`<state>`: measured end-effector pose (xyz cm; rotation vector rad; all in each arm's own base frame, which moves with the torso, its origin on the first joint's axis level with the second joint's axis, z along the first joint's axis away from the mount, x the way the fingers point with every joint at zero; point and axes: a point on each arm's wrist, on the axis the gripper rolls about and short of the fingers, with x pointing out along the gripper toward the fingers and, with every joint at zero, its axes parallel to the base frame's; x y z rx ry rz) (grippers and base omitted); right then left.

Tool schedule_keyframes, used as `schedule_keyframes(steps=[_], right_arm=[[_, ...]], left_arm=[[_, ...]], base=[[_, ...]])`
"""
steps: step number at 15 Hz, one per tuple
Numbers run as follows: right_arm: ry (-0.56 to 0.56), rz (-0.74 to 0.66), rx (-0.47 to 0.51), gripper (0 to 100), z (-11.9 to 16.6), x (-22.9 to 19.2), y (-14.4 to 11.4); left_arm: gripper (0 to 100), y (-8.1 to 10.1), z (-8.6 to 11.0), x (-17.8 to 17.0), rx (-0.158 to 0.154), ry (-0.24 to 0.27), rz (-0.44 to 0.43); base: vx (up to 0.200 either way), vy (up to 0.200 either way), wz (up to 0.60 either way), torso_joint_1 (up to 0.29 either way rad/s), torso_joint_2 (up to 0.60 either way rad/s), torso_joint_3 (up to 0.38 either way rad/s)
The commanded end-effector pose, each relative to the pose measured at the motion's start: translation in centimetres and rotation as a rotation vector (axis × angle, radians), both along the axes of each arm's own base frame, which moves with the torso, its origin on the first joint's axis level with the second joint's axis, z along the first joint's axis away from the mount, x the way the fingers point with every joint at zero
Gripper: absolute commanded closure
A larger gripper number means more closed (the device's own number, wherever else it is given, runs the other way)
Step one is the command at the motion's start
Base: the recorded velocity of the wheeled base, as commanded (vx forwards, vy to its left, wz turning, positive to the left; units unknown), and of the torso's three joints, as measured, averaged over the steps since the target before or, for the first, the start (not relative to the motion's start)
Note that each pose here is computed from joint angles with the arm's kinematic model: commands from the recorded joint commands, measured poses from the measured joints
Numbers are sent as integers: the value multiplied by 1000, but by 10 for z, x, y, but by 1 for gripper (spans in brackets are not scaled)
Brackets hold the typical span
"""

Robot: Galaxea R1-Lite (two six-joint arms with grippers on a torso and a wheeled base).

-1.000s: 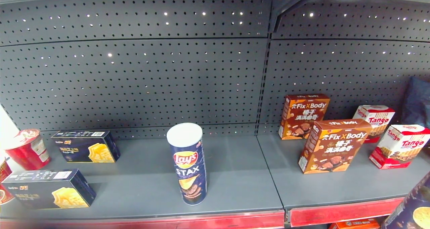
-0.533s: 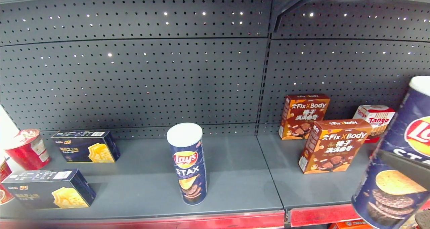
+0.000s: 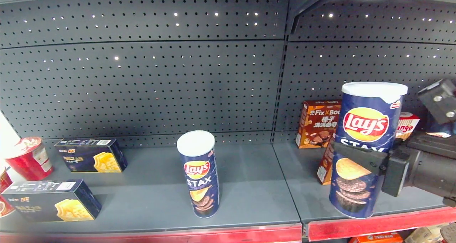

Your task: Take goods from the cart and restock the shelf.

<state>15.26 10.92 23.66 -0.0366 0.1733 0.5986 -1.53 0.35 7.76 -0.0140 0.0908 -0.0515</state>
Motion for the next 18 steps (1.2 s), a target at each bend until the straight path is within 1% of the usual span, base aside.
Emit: schedule_keyframes(steps=[1,2,5,8,9,11,13,15,18], right_arm=[[45,0,-23,100,-10,16,11],[35,-8,-15,100,-9,20,12],[37,-36,-16,100,-20,42,17],[-20,-80,10,100,-37,83,26],[-20,-77,13,100,-43,94,28],[-10,-31,23,100,-48,108,34],[-25,84,58,100,-46,125,44],[-37,162,76,100,-45,138,48],[-30,184,78,100,-50,154,57]], left_arm=[[0,0,0,0,0,4,0],[0,0,0,0,0,4,0],[0,0,0,0,0,4,0],[0,0,0,0,0,4,0],[0,0,0,0,0,4,0],[0,0,0,0,0,4,0],[0,0,0,0,0,4,0],[0,0,0,0,0,4,0],[0,0,0,0,0,4,0]], base=[[0,0,600,7,12,2],[0,0,600,-2,-2,2],[0,0,0,0,0,0],[0,0,0,0,0,0],[0,0,0,0,0,0],[0,0,0,0,0,0],[0,0,0,0,0,0],[0,0,0,0,0,0],[0,0,0,0,0,0]])
